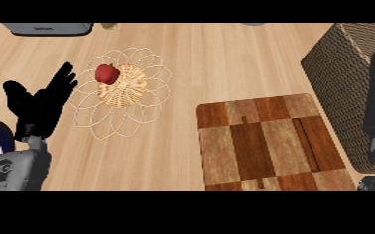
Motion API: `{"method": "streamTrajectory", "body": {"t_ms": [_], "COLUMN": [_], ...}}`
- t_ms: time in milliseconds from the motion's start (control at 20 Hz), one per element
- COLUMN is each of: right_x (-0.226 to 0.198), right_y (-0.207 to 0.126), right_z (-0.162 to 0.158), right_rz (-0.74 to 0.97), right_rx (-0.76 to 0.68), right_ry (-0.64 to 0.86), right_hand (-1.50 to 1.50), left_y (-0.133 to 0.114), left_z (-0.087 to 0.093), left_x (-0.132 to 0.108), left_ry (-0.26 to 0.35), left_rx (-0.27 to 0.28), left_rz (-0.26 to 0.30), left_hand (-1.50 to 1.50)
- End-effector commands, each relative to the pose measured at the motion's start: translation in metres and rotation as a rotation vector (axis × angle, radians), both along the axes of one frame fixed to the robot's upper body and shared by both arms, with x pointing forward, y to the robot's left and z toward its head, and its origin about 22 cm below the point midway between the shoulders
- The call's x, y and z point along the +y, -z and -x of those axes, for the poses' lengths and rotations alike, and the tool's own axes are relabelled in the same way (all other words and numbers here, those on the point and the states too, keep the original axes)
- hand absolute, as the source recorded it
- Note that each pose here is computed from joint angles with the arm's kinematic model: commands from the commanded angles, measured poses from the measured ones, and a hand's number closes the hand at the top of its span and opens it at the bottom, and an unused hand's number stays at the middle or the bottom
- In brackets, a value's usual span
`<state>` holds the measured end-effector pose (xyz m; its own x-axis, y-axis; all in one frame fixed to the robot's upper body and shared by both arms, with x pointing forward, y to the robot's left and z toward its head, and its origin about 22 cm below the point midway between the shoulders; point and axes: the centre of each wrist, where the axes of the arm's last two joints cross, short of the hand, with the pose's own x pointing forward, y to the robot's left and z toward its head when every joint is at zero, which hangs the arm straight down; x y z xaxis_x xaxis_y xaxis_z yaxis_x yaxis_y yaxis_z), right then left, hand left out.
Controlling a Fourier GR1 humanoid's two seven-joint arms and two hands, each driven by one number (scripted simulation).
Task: Pick the lemon from the cutting board and place it in the basket
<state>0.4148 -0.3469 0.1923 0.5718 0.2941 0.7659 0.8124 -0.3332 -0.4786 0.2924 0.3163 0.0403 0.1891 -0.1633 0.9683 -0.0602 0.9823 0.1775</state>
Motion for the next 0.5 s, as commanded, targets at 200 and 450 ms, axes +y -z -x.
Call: {"method": "streamTrajectory", "body": {"t_ms": [200, 450], "right_x": [-0.004, 0.026], "right_y": [-0.019, -0.019], "right_z": [0.050, 0.102], "right_rz": [-0.067, -0.134], "right_rx": [-0.407, -0.429], "right_ry": [0.135, 0.077], "right_hand": [-1.50, -1.50], "left_y": [-0.002, 0.013], "left_z": [0.011, 0.020], "left_x": [0.011, 0.020], "left_ry": [-0.033, -0.064], "left_rx": [0.012, 0.036], "left_rz": [-0.010, 0.000], "left_hand": [0.00, 0.00]}}
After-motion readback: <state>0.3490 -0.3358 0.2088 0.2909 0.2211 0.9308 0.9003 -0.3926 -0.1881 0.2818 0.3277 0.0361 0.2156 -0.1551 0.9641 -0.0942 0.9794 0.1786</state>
